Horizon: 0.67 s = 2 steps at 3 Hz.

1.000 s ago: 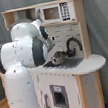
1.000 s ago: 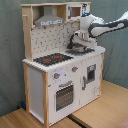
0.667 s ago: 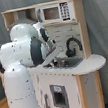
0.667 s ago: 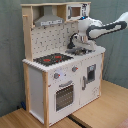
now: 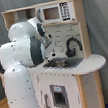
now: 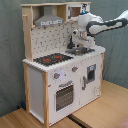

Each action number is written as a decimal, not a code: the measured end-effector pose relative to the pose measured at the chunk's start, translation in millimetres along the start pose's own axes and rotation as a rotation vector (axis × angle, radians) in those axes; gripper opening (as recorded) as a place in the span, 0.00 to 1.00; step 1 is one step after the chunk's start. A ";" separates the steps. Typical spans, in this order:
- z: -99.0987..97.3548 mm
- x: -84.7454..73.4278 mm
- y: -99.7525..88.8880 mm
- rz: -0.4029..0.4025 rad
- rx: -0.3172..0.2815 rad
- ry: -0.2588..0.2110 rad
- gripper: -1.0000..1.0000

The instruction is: Play with the kitchen

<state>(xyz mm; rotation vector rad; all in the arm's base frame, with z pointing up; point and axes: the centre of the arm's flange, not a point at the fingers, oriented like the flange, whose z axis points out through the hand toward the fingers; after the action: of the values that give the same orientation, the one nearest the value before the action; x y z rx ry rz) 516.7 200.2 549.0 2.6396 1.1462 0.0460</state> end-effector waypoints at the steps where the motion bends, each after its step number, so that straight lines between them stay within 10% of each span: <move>1: -43.9 11.5 -14.3 -0.007 -0.034 0.055 1.00; 2: -80.1 24.2 -45.0 -0.035 -0.094 0.093 1.00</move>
<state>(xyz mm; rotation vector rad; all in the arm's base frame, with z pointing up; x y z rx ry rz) 490.6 265.1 613.3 2.5581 1.1890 0.2120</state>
